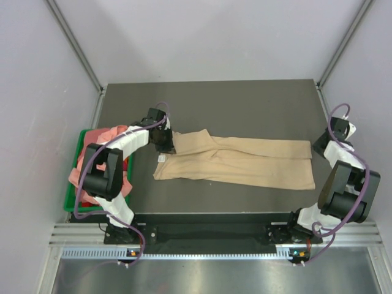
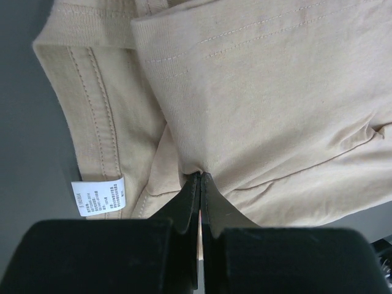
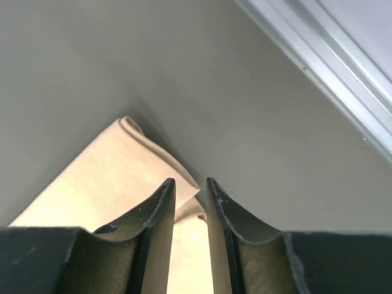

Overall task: Fold and stack the t-shirts
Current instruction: Fold the tshirt

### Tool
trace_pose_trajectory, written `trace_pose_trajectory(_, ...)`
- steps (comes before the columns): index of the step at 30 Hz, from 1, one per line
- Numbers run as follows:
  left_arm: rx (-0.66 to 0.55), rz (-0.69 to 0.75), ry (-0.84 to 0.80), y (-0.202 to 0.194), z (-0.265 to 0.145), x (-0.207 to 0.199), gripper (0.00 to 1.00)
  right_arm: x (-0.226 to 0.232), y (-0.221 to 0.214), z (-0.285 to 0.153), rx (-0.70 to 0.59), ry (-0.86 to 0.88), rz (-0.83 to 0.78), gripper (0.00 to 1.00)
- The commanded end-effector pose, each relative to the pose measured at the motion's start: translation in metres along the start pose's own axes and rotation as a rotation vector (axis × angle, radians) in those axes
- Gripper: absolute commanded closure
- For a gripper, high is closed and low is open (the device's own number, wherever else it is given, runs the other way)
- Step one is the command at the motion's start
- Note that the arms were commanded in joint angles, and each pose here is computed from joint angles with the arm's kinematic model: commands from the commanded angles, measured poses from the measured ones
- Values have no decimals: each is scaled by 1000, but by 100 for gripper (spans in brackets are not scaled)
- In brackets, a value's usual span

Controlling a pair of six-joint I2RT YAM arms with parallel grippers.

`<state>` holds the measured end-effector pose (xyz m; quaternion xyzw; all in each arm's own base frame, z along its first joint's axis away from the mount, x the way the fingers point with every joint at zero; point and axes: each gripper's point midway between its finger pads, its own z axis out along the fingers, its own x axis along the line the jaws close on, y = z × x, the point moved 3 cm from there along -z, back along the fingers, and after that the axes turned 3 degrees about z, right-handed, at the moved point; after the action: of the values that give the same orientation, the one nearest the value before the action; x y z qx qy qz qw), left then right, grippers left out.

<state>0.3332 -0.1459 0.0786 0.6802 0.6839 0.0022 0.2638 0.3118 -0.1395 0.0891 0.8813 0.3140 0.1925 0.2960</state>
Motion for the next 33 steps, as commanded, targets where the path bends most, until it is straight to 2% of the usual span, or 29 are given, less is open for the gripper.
trace_pose_trajectory(1, -14, 13, 17, -1, -12, -2, 100, 9, 14, -16, -9, 49, 17, 72)
trace_pose_trajectory(7, 32, 3, 62, -10, -8, 3, 93, 48, 2, -29, 26, 187, -58, 72)
trace_pose_trajectory(13, 48, -10, 89, -13, -6, 4, 98, 117, -30, -51, 82, 405, -262, 71)
trace_pose_trajectory(18, 58, -21, 102, -15, -2, 5, 99, 164, -82, -61, 167, 537, -414, 72)
trace_pose_trajectory(21, 74, -23, 133, -22, 0, 9, 89, 185, -112, -67, 226, 621, -475, 72)
trace_pose_trajectory(23, 80, -24, 150, -25, 0, 12, 85, 198, -133, -76, 271, 689, -514, 73)
trace_pose_trajectory(28, 53, -28, 189, -16, -14, 11, 66, 210, -179, -77, 339, 723, -607, 74)
trace_pose_trajectory(33, -16, -32, 169, 12, -30, -3, 60, 205, -194, -71, 352, 697, -655, 75)
